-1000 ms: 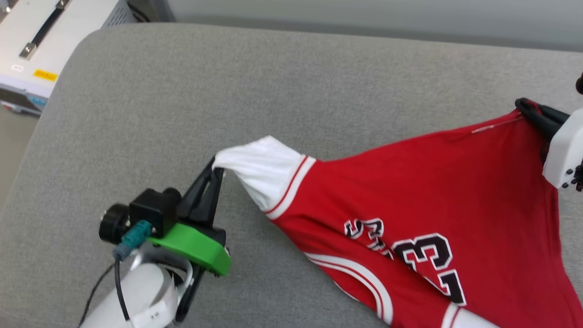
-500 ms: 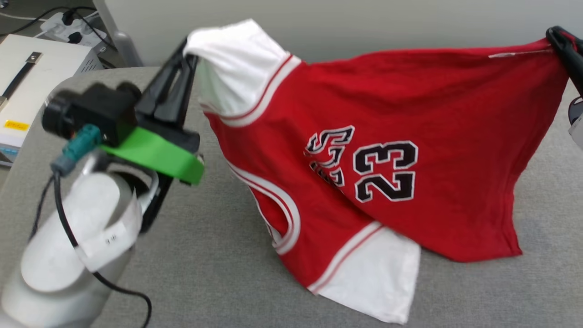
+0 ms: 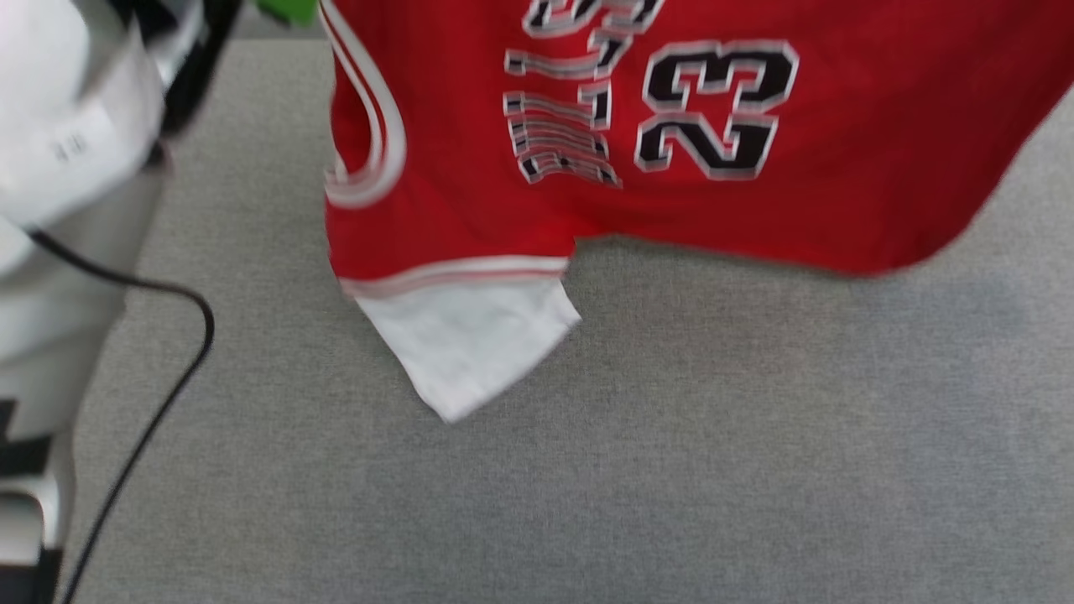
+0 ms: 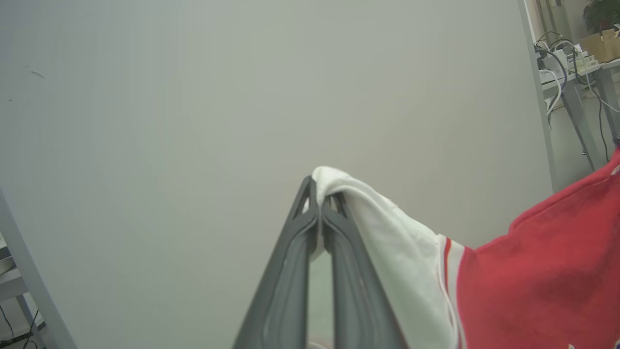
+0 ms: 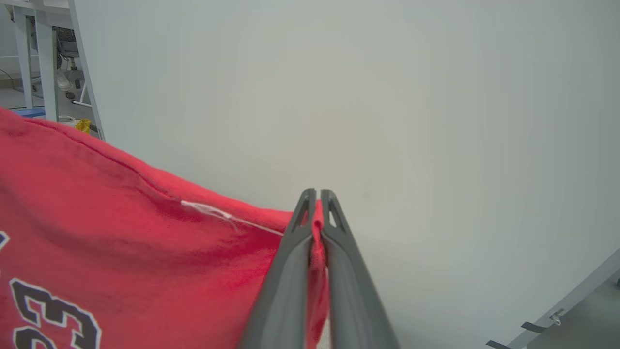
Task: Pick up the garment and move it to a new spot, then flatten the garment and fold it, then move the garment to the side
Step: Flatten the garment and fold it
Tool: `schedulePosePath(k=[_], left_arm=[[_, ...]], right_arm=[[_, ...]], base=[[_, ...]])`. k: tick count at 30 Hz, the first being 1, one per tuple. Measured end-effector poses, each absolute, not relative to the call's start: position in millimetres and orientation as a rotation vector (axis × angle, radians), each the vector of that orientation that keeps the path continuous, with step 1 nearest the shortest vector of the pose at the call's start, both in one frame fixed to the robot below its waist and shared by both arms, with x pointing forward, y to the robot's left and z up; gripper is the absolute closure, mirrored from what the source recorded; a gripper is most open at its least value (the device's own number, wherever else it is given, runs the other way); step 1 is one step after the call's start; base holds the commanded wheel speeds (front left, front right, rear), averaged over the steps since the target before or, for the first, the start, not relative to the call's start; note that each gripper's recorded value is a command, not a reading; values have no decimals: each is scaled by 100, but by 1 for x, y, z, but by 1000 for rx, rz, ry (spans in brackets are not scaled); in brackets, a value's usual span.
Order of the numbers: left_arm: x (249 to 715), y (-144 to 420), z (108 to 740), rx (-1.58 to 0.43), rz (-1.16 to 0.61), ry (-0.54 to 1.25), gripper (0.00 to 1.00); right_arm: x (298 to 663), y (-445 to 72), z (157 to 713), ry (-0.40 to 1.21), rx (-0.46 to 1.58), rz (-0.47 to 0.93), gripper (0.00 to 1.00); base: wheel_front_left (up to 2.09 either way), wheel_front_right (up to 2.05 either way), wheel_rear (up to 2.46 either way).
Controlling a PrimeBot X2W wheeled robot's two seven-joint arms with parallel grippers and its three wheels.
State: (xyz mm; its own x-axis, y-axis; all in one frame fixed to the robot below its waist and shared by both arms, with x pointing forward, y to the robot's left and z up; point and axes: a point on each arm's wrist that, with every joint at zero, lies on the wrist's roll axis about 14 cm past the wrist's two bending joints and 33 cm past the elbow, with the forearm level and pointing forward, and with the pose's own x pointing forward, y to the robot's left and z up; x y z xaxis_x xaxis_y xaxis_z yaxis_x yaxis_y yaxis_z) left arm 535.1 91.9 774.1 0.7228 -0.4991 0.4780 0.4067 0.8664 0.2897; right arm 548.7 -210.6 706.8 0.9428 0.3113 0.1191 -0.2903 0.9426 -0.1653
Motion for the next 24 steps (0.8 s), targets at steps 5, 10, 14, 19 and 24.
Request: schedulePosePath(k=[5, 10, 14, 19, 24], left_arm=[[578, 94, 806, 224, -469, -626, 100], [610, 95, 835, 274, -439, -683, 100], [633, 97, 850, 311, -409, -713, 100], [657, 100, 851, 314, -387, -720, 100], [683, 101, 820, 297, -385, -663, 100]], right_arm=[[589, -215, 735, -204, -190, 263, 100], [624, -216, 770, -299, -217, 220, 100], [646, -216, 793, -365, -253, 192, 100], [672, -215, 789, -376, -261, 174, 100], [694, -210, 751, -304, -270, 188, 100]], base=[[0, 0, 0], [0, 0, 0], [0, 0, 0], [0, 0, 0], [0, 0, 0]])
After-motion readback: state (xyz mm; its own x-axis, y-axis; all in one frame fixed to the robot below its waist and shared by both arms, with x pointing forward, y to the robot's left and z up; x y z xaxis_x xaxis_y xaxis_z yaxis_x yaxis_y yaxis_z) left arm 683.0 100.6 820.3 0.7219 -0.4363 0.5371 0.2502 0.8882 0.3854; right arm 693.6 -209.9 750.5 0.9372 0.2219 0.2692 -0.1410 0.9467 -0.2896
